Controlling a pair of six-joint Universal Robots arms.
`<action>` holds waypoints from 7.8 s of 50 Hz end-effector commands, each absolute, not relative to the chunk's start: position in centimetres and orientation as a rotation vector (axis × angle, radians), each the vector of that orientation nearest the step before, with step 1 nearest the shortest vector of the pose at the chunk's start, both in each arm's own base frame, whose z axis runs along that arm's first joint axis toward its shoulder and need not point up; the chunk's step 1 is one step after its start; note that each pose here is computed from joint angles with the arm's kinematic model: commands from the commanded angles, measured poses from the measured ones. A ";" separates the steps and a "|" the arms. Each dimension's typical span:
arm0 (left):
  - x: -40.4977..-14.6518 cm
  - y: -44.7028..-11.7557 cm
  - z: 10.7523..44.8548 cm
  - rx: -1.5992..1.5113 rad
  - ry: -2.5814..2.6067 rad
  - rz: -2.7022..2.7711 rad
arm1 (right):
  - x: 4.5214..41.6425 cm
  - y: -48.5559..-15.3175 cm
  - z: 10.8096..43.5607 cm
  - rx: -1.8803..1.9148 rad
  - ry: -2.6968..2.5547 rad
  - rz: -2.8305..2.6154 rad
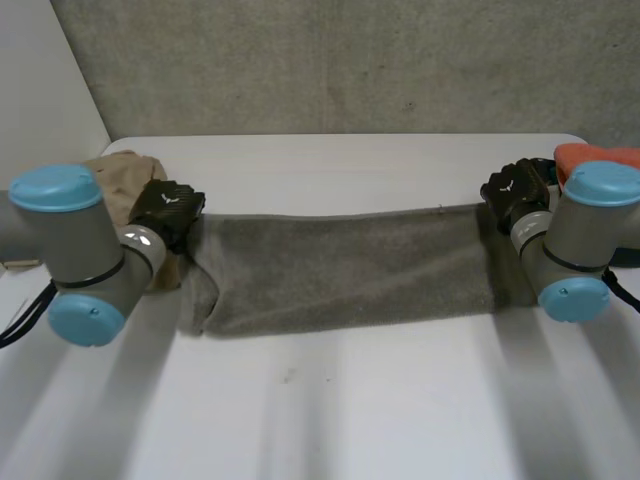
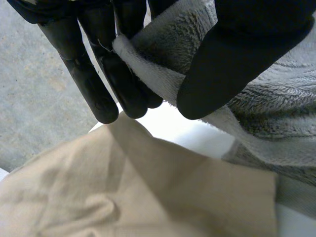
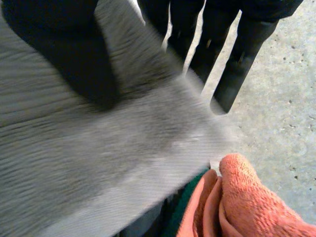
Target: Fold the laundry.
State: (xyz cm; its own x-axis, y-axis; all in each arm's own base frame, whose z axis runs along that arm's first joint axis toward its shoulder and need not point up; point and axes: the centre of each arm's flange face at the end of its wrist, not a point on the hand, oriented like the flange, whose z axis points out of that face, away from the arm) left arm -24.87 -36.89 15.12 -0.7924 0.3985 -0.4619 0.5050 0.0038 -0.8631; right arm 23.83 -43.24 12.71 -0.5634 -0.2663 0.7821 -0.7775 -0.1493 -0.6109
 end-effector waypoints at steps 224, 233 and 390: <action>-33.4 -21.8 14.4 1.094 2.511 -1.698 | 32.8 -26.1 13.5 1.260 -2.838 1.578; -33.4 -22.0 15.5 1.150 2.440 -1.718 | 32.2 -26.3 17.2 1.232 -2.602 1.720; -22.8 -32.4 37.8 0.581 1.860 -2.409 | 18.2 -30.9 30.0 1.037 -1.513 2.537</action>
